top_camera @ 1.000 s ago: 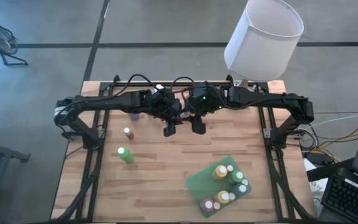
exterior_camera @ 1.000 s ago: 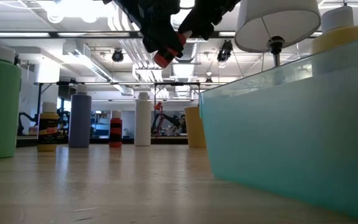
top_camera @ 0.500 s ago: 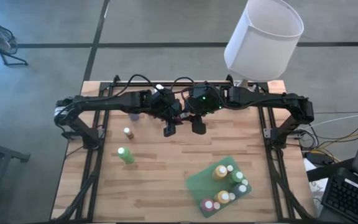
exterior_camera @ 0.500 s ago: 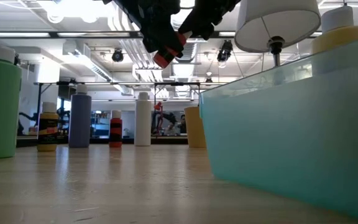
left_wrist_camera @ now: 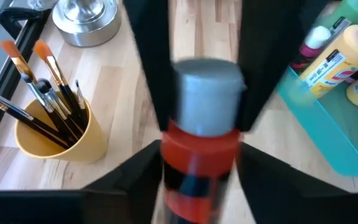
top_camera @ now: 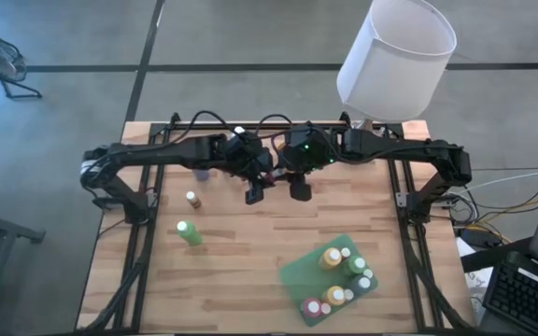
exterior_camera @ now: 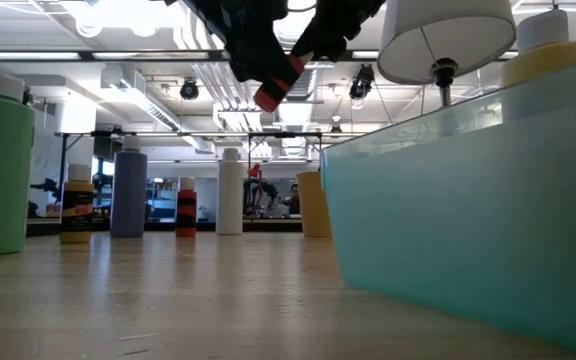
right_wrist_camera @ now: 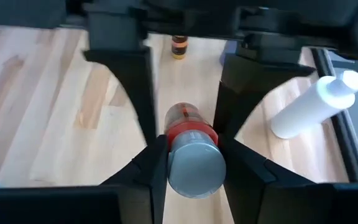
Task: Pick & Place Paint Supplies
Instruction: Put the red paint bottle into the green bin
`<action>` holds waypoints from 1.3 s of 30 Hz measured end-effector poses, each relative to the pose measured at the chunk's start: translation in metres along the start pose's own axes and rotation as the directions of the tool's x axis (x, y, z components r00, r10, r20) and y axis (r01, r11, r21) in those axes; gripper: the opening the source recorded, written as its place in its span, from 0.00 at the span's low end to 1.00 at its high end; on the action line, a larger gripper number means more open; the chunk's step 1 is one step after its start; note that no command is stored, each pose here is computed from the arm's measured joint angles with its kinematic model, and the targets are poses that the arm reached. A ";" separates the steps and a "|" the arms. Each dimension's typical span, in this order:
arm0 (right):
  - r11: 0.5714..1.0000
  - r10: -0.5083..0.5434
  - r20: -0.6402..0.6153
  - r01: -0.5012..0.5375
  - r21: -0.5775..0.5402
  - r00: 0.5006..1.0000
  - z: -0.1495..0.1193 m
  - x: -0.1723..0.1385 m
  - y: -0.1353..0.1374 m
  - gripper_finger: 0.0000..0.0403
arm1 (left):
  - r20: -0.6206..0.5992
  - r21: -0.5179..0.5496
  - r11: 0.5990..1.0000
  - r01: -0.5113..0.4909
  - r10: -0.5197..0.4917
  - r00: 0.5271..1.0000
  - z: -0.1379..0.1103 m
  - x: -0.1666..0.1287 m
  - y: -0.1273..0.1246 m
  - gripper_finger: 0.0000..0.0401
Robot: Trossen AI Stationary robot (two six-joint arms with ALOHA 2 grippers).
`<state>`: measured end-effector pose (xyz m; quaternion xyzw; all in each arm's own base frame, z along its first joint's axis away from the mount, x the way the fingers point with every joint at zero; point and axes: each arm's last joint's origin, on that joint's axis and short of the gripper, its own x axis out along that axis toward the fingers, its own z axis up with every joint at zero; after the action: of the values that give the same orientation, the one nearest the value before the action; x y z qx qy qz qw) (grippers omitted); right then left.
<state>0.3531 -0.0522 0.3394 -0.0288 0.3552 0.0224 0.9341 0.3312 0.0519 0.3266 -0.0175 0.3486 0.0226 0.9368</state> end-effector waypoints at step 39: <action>0.945 0.065 -0.344 0.053 0.323 0.937 0.006 -0.051 0.097 0.28 | 0.514 -0.238 0.971 -0.018 0.141 0.846 -0.100 -0.030 -0.004 0.70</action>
<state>0.3126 0.0438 0.3739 0.1240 0.5143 -0.0392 0.8477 0.2433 0.0421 0.2703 -0.1018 0.0737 0.1047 0.9865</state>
